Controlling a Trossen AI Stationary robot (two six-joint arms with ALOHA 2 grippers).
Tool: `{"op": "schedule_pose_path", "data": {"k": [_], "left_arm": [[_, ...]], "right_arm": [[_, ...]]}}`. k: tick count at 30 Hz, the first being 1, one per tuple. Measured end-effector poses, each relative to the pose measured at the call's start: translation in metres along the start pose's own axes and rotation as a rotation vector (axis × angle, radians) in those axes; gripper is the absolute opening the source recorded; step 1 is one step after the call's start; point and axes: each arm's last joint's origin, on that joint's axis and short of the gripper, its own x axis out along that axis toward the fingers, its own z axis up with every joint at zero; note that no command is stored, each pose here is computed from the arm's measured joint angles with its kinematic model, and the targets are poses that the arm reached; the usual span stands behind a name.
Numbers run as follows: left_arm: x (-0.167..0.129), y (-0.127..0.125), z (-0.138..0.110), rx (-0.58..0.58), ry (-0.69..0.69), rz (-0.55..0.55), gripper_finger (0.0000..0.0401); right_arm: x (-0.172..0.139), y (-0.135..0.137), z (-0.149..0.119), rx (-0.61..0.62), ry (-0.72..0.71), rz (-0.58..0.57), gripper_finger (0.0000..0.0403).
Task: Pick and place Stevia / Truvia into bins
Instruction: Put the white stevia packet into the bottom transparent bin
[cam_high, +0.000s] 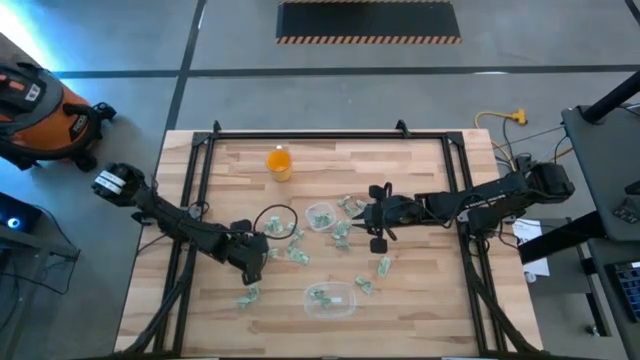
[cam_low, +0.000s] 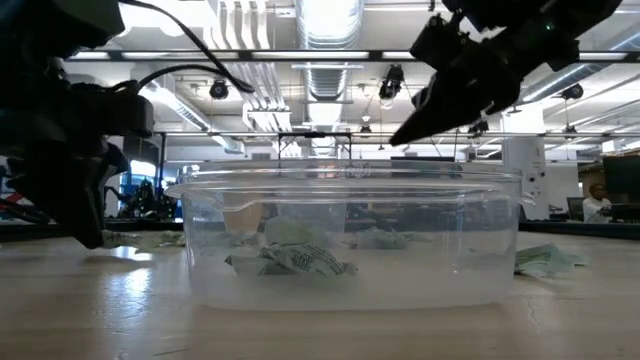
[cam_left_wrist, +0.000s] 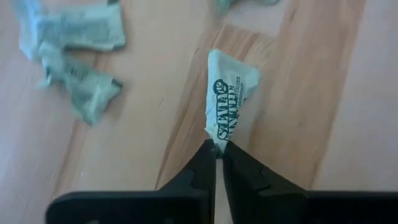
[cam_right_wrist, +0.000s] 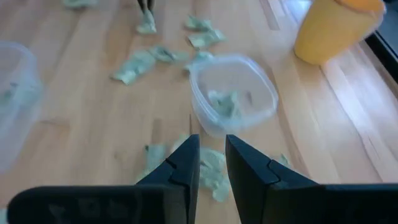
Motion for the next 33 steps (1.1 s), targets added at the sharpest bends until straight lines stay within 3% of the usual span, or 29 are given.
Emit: {"op": "schedule_pose_path", "data": {"k": [5,17,22,33], "left_arm": [[-0.007,-0.011,0.016,0.08,-0.109,-0.068,0.0002],[-0.028,-0.048,0.06,0.391,-0.589,-0.427,0.0],[-0.014,-0.062,0.068,0.479,-0.621,-0.482,0.0],[0.023,-0.084,0.088,0.55,-0.505,-0.585,0.0]], "right_arm": [[0.001,-0.002,-0.022,0.051,0.062,-0.066,0.0068],[0.001,-0.001,-0.055,0.124,0.152,-0.076,0.0063],[0.001,-0.001,-0.056,0.136,0.153,-0.079,0.0063],[0.001,-0.001,-0.055,0.155,0.151,-0.077,0.0063]]}}
